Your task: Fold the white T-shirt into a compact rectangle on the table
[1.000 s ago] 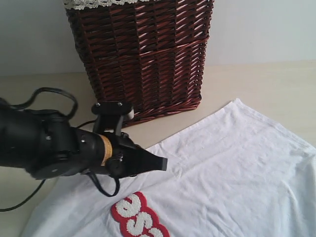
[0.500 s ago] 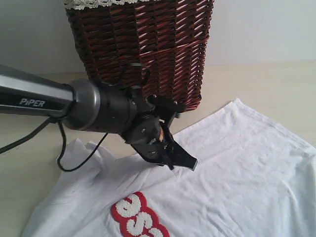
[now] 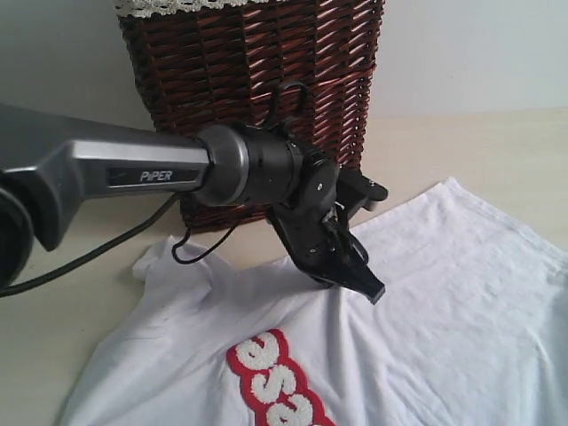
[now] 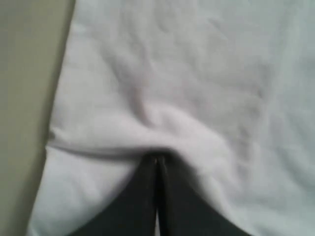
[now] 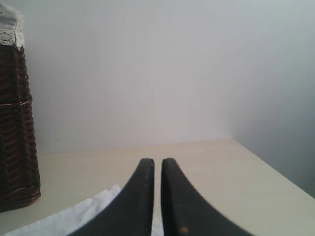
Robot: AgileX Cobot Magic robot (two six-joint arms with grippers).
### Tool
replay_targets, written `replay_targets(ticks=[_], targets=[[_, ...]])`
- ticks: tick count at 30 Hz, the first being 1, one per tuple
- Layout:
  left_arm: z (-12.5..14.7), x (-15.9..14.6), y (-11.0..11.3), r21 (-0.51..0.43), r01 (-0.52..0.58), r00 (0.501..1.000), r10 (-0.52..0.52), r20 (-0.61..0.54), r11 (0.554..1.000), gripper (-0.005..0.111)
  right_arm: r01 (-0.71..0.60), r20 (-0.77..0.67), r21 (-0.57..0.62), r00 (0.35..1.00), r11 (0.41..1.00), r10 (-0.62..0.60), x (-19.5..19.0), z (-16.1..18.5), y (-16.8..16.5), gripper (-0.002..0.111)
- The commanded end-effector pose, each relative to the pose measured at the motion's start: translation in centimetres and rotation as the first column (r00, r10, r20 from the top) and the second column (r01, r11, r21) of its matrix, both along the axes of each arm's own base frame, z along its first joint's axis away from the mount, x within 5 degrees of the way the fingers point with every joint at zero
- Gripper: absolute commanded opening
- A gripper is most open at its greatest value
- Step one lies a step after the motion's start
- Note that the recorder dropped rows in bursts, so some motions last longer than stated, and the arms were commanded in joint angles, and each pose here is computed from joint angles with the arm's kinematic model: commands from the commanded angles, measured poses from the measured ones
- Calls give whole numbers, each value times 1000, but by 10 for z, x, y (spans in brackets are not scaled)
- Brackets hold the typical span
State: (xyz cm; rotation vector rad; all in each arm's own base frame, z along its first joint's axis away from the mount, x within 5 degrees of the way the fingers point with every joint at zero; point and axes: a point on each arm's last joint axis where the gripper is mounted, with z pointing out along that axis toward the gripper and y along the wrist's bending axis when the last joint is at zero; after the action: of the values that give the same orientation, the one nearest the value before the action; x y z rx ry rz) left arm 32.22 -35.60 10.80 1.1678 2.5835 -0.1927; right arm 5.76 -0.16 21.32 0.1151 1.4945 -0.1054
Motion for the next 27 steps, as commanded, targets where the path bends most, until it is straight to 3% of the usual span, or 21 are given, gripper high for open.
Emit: replay_targets(ticks=[1, 6, 12, 15, 18, 24, 27], targets=[[-14, 7, -13, 12, 29, 999, -29, -23, 1000, 0, 5, 2, -3, 1000, 1000, -5, 0, -1, 0, 8], [13, 8, -11, 41, 31, 998, -29, -48, 999, 0, 5, 2, -3, 1000, 1000, -5, 0, -1, 0, 8], [67, 7, 3, 24, 15, 999, -15, -30, 1000, 0, 5, 2, -3, 1000, 1000, -5, 0, -1, 0, 8], [82, 6, 16, 53, 9, 1000, -8, -28, 999, 0, 5, 3, 1, 1000, 1000, -5, 0, -1, 0, 8], [75, 4, 35, 114, -8, 998, 16, -69, 993, 0, 5, 3, 1, 1000, 1000, -5, 0, -1, 0, 8], [22, -9, 89, 294, -52, 978, 108, -177, 954, 0, 5, 3, 1, 1000, 1000, -5, 0, -1, 0, 8], [12, -20, 110, 277, -130, 971, 180, -160, 952, 0, 5, 3, 1, 1000, 1000, -5, 0, -1, 0, 8]])
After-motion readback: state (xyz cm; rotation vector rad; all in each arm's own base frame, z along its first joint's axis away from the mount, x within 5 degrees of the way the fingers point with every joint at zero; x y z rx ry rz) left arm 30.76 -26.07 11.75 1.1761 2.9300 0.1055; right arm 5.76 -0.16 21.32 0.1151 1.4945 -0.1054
